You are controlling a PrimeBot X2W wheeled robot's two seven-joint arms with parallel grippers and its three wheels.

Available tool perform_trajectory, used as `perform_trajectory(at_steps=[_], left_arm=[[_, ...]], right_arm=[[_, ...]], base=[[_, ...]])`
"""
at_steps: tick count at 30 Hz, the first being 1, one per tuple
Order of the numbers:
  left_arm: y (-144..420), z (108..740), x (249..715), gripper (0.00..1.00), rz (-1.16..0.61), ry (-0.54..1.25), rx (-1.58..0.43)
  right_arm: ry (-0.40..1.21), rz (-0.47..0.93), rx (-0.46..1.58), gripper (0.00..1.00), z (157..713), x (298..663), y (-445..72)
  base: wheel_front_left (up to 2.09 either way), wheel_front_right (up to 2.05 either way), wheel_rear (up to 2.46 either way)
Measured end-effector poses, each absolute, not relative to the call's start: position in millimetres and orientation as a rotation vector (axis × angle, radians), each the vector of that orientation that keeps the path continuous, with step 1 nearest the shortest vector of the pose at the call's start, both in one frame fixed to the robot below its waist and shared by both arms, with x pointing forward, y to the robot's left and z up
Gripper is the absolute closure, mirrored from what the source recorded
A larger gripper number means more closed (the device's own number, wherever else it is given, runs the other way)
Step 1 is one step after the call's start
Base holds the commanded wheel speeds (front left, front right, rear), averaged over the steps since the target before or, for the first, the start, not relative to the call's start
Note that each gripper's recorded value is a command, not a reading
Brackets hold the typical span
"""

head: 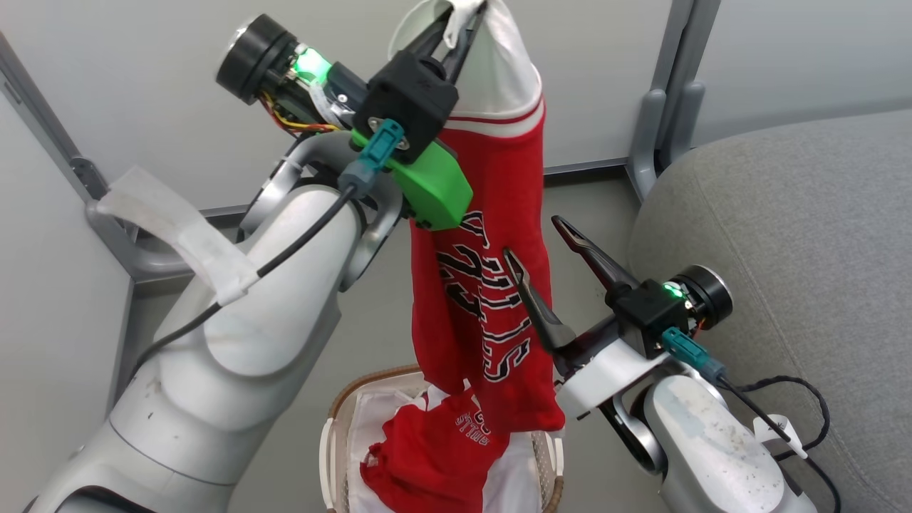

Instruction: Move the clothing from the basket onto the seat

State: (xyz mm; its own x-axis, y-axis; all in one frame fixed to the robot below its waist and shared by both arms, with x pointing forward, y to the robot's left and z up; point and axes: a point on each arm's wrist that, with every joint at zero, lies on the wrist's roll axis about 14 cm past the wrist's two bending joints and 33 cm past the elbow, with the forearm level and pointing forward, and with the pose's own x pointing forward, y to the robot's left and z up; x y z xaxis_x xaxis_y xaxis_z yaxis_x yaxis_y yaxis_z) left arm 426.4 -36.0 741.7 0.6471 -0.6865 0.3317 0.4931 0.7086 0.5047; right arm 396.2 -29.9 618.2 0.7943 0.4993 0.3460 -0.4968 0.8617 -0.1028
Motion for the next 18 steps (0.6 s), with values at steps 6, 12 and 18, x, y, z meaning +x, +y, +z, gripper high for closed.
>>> perform_trajectory(at_steps=[6,12,18], left_arm=[[-46.1,745.5,413.6,1.00,-0.724,-0.545,0.390],[-53.8,750.4,401.4,1.00,-0.756,-0.564,0.379],[-54.9,760.7,390.1,1.00,-0.771,-0.595,0.357]], right_arm=[[-0.382,0.569,-0.001,0.00,622.3,395.7,-19.0],[-0.358,0.591,-0.038,0.00,614.6,399.7,-11.1],[-0.290,0.589,-0.067,0.67,594.1,409.9,-10.7]], base=[[0.00,0.00,0.00],[0.00,0.00,0.00],[0.00,0.00,0.00]])
